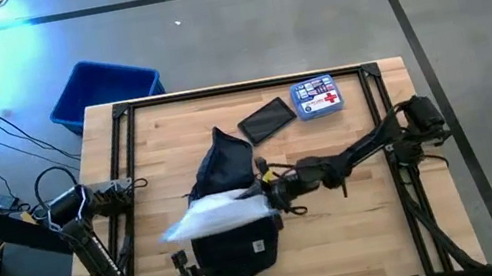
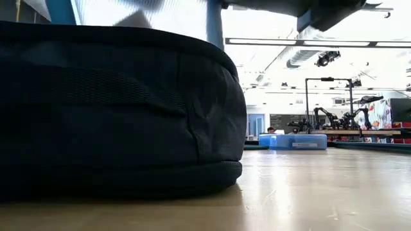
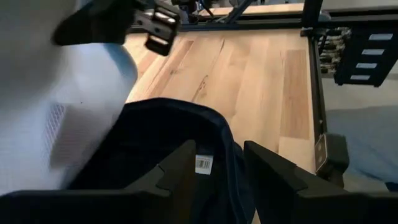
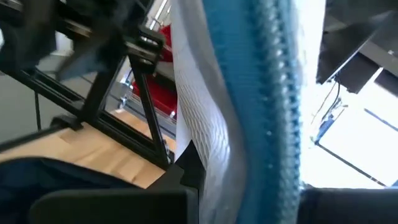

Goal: Unpack backpack
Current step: Put the transparent zipper bag into the blue backpack

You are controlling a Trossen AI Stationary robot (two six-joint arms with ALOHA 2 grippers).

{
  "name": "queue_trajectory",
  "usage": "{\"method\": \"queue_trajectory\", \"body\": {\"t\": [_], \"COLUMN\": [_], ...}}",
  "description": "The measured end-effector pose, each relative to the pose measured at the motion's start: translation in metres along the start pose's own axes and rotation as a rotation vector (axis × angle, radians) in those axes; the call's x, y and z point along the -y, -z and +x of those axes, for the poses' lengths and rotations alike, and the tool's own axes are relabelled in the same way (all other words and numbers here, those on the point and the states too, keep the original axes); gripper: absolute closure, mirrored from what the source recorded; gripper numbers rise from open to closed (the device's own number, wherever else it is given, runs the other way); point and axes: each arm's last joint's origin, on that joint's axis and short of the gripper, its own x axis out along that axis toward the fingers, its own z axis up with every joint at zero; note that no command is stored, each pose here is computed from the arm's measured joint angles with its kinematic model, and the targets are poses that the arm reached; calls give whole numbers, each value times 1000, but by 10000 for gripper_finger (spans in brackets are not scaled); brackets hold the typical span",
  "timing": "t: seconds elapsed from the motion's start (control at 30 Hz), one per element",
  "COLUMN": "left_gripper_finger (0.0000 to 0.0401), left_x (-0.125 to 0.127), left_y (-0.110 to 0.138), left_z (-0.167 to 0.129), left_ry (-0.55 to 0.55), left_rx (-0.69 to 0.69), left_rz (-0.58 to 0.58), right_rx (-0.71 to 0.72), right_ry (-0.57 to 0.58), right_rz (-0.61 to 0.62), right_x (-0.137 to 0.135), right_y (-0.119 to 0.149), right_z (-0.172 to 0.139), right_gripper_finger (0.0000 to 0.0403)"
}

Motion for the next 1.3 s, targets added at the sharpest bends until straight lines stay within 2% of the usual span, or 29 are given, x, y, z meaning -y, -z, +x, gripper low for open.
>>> {"method": "queue_trajectory", "body": {"t": [0.17, 0.37, 0.47, 0.53, 0.63, 0.87, 1.03, 1.3], "left_gripper_finger": [287, 287, 287, 287, 287, 287, 287, 287], "left_x": [3, 3, 4, 4, 3, 1, 2, 13], "left_y": [4, 5, 8, 10, 12, 12, 14, 32], "left_z": [5, 5, 5, 5, 5, 7, 10, 19], "left_ry": [-13, -8, 33, 59, 62, 40, 29, 2], "left_rx": [-5, -16, -108, -195, -256, -240, -243, -260], "left_rz": [-2, -53, -59, -98, -154, -150, -162, -116], "right_rx": [-16, 8, 26, 26, 28, 47, -4, -93], "right_ry": [-75, -137, -157, -164, -145, -129, -97, -90], "right_rz": [-35, -113, -135, -138, -176, -223, -357, -568], "right_x": [-6, -22, -29, -30, -31, -30, -35, -26], "right_y": [14, 7, 2, 2, 5, 21, 39, 54], "right_z": [3, 2, 1, 1, 2, 32, 52, 53], "right_gripper_finger": [372, 372, 372, 372, 372, 371, 371, 371]}}
